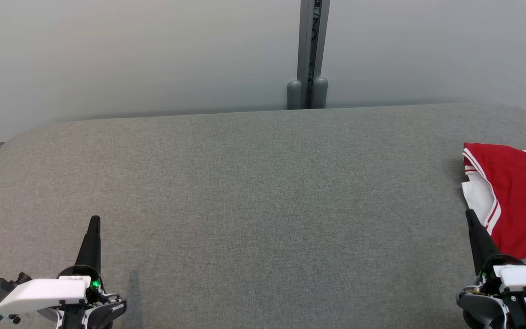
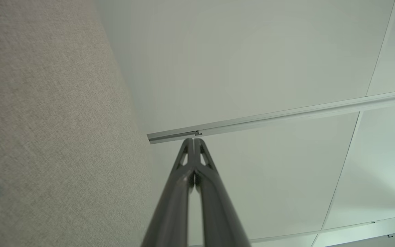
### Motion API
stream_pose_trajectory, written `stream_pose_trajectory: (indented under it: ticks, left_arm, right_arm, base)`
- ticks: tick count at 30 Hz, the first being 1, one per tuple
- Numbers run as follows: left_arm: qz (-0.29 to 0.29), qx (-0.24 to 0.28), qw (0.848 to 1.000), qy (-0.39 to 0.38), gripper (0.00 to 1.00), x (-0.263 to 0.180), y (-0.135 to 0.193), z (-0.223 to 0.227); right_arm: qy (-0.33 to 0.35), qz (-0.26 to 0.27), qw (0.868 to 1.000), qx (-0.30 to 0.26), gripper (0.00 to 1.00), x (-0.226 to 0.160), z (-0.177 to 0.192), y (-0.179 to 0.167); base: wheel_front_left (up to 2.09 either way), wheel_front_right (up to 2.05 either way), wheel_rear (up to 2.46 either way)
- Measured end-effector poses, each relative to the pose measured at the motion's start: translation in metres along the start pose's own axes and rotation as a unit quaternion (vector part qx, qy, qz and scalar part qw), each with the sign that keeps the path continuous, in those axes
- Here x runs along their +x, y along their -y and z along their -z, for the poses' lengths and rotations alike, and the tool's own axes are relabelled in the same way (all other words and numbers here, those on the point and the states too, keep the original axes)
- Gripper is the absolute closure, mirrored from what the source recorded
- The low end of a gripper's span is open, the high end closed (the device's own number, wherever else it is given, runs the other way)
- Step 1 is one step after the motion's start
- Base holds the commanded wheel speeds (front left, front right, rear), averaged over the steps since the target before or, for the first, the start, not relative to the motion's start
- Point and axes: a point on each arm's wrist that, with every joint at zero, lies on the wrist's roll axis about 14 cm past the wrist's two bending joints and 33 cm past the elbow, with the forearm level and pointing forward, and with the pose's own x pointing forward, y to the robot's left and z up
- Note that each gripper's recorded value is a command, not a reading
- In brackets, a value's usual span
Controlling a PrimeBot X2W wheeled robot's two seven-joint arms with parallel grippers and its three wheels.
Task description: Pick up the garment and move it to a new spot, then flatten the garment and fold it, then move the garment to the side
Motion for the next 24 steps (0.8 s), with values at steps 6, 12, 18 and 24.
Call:
stream_pose_trajectory:
  ticks: [6, 12, 18, 24]
  left_arm:
    - [0.01, -0.021, 1.0, 0.0, 1.0, 0.001, 0.005, -0.001]
    - [0.02, -0.04, 0.999, -0.001, 1.0, 0.002, 0.01, -0.002]
    - [0.032, -0.058, 0.998, -0.002, 1.0, 0.003, 0.016, -0.003]
    - [0.033, -0.059, 0.998, -0.002, 1.0, 0.003, 0.017, -0.003]
  right_arm:
    - [0.001, -0.007, 1.0, 0.021, 1.0, 0.0, -0.002, -0.003]
    - [0.001, -0.014, 0.999, 0.042, 1.0, 0.001, -0.004, -0.007]
    - [0.002, -0.021, 0.998, 0.06, 1.0, 0.001, -0.005, -0.011]
    - [0.002, -0.022, 0.998, 0.061, 1.0, 0.001, -0.005, -0.011]
  base:
    - [0.0, 0.0, 0.0]
    - [0.0, 0.0, 0.0]
    - [0.0, 0.0, 0.0]
    - [0.0, 0.0, 0.0]
